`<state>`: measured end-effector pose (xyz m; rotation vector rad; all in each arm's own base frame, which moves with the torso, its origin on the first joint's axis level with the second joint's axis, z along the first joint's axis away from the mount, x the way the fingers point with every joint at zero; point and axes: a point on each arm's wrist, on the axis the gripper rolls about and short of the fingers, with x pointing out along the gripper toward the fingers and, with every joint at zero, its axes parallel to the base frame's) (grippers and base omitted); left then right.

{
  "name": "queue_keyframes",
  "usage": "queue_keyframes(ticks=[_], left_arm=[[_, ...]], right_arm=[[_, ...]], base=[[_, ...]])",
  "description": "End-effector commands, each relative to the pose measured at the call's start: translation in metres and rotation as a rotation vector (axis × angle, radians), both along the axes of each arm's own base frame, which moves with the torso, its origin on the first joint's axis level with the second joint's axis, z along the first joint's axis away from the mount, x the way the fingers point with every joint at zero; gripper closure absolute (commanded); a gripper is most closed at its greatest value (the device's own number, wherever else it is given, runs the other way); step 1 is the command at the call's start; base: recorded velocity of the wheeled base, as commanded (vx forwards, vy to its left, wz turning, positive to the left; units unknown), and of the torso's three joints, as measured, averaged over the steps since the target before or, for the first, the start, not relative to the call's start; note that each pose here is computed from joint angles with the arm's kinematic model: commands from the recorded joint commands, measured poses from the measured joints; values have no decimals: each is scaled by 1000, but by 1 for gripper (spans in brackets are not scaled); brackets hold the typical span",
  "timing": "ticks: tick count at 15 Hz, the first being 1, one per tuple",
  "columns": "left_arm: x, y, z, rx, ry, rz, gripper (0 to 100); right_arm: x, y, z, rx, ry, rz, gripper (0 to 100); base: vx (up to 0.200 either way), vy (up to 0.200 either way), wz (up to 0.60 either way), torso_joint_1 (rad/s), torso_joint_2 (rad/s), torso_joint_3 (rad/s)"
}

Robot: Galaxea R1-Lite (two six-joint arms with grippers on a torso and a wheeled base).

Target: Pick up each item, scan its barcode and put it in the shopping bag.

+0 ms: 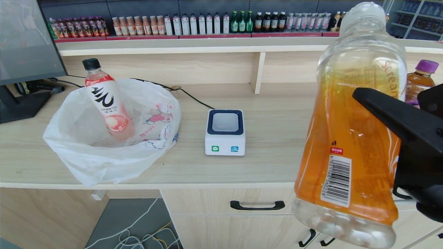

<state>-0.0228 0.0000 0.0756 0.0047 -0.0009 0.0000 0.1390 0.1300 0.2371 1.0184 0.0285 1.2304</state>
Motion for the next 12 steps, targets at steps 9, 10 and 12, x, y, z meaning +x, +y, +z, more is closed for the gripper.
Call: queue_keyframes(ticks=[9,10,12], left_arm=[[0,0,0,0,-1,0,0],[0,0,0,0,-1,0,0],[0,0,0,0,-1,0,0]], right_arm=[[3,-12,-23,-271,-311,-213,100],[9,-14,-27,-326,-362,-275,100],[17,-18,-30,-411,-466,-385,100]], base=[[0,0,0,0,0,0],[0,0,0,0,0,0],[0,0,0,0,0,0]])
